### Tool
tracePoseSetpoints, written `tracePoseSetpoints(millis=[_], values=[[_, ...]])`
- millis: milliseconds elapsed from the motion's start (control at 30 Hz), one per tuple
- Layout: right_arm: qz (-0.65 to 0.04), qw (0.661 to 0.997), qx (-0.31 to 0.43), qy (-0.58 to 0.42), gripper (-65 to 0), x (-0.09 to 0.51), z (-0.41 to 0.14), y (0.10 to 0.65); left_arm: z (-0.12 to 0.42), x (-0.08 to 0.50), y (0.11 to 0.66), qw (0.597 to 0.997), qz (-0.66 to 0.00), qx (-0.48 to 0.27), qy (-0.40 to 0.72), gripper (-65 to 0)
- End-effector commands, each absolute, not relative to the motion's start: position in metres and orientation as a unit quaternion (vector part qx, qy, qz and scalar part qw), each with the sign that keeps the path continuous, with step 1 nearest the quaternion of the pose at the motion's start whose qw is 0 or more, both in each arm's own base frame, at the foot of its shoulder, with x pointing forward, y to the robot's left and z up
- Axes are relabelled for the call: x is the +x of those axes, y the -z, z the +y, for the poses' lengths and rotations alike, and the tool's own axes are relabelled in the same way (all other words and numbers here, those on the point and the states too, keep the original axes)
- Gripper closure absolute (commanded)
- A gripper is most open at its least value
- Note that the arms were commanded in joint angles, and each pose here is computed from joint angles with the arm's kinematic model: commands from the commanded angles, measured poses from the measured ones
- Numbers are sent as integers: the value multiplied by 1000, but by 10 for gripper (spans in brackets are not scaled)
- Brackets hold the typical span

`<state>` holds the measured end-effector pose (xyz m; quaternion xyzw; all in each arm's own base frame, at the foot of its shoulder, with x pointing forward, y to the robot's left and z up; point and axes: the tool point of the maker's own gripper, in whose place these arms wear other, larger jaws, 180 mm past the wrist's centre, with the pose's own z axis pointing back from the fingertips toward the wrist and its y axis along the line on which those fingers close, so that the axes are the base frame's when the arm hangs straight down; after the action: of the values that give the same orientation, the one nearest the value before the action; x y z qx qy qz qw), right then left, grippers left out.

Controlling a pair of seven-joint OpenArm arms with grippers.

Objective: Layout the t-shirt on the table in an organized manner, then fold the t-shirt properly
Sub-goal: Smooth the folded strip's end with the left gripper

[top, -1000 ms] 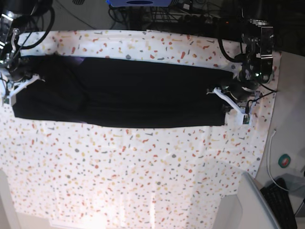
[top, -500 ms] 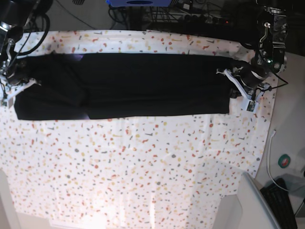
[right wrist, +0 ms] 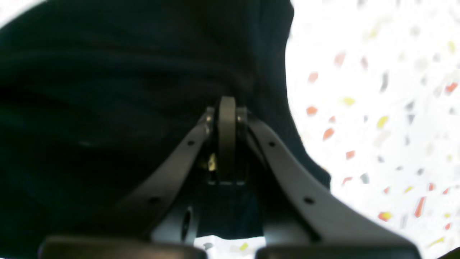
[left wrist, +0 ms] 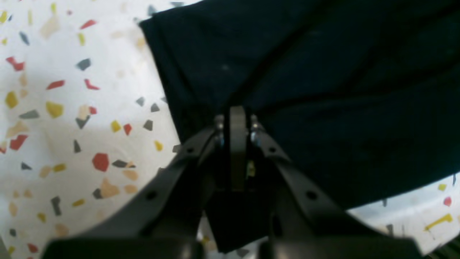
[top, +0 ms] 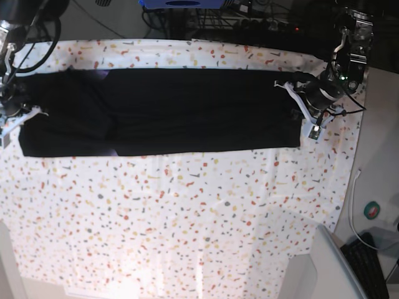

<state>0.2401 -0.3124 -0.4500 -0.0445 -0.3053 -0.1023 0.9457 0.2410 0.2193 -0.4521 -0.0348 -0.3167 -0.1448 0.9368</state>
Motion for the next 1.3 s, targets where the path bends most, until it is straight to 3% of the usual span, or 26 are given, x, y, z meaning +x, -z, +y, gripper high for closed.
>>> tracePoseSetpoints(millis=[0, 233, 367, 433, 633, 733, 1100, 1267], values=[[-327, 938, -57, 97, 0, 247, -321, 436, 225, 251, 438, 928, -336, -28, 156, 0], [-338, 935, -62, 91, 0, 251, -322, 427, 211, 243, 414, 914, -358, -33, 186, 0], [-355, 928, -61, 91, 0, 269, -324, 418, 194, 234, 402, 907, -369, -50, 197, -107], [-359, 926, -56, 97, 0, 281, -325, 417, 186, 235, 402, 906, -375, -58, 189, -115], [-366, 927, -50, 64, 0, 313, -316, 410, 177, 234, 445, 927, -340, -78, 135, -104], [-338, 939, -35, 54, 0, 320, -309, 431, 190, 225, 469, 941, -309, -72, 118, 0], [-285, 949, -18, 132, 0, 322, -351, 483, 228, 229, 511, 963, -254, -47, 74, 0], [-297, 942, -23, 153, 0, 320, -366, 491, 229, 234, 509, 963, -257, -46, 73, 0]])
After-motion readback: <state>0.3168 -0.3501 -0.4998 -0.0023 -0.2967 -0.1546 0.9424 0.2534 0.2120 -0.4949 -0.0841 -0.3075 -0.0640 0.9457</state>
